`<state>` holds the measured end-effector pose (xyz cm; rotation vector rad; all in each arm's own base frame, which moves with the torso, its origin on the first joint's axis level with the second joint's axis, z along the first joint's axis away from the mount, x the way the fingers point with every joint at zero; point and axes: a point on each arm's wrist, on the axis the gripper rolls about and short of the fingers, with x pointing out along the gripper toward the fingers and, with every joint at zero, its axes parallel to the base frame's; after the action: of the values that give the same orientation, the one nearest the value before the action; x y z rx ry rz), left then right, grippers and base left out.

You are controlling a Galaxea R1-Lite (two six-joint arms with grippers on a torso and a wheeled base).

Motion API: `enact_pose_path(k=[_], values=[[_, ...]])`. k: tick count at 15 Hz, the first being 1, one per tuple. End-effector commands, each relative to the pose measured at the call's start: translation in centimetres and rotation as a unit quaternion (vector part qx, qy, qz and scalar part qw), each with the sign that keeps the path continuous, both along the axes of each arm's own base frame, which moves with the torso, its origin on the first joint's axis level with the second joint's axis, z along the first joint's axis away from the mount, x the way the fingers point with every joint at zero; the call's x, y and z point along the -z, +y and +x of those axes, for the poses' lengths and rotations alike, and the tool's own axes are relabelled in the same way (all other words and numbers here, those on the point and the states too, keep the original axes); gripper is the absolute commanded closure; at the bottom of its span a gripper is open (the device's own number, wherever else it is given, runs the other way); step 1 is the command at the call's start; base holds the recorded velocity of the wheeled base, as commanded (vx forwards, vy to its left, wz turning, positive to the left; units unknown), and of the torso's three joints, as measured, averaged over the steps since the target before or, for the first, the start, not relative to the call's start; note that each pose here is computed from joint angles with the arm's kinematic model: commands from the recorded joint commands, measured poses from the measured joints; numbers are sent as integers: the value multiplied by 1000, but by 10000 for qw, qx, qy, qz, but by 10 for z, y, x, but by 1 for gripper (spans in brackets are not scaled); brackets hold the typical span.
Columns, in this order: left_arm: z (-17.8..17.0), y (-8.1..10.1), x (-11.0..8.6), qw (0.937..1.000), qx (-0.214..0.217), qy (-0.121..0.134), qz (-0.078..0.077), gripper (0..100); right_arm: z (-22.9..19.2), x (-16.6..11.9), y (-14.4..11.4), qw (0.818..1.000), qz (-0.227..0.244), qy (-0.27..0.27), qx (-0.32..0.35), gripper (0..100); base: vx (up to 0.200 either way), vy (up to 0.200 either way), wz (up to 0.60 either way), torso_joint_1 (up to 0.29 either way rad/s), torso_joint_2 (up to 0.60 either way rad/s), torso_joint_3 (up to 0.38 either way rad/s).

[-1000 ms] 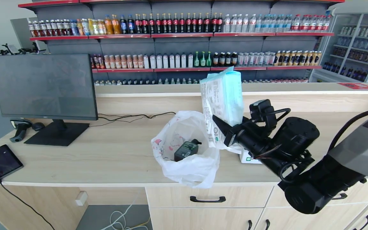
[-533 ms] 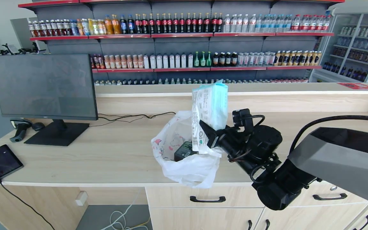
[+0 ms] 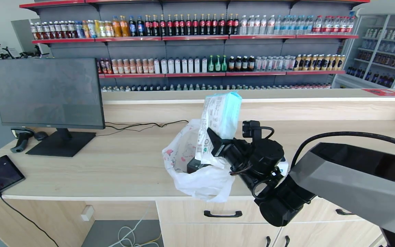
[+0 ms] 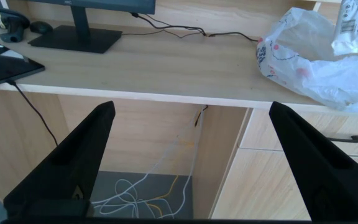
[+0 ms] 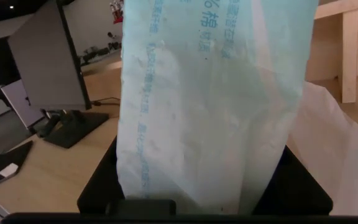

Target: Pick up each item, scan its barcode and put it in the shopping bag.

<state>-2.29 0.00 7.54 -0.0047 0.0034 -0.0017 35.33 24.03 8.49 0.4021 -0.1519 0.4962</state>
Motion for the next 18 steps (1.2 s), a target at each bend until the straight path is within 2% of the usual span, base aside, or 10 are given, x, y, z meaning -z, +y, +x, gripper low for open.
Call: enact_pose_path(k=[1, 6, 11, 15, 18], values=[[0, 0, 0, 10000, -1, -2, -15, 0, 4, 7, 4, 10000, 66, 48, -35, 100, 0, 0, 0, 0, 0, 0], [0, 0, 0, 10000, -1, 6, -15, 0, 15, 9, 15, 9992, 373, -27, -139, 100, 0, 0, 0, 0, 0, 0], [0, 0, 0, 10000, -1, -2, -15, 0, 22, 25, 20, 9986, 355, 356, -167, 100, 0, 0, 0, 0, 0, 0], [0, 0, 0, 10000, -1, 6, -15, 0, 34, 20, 28, 9966, 356, 720, -167, 100, 0, 0, 0, 0, 0, 0], [0, 0, 0, 10000, -1, 6, -7, 0, 40, 32, 33, 9953, 316, 895, -174, 100, 0, 0, 0, 0, 0, 0]])
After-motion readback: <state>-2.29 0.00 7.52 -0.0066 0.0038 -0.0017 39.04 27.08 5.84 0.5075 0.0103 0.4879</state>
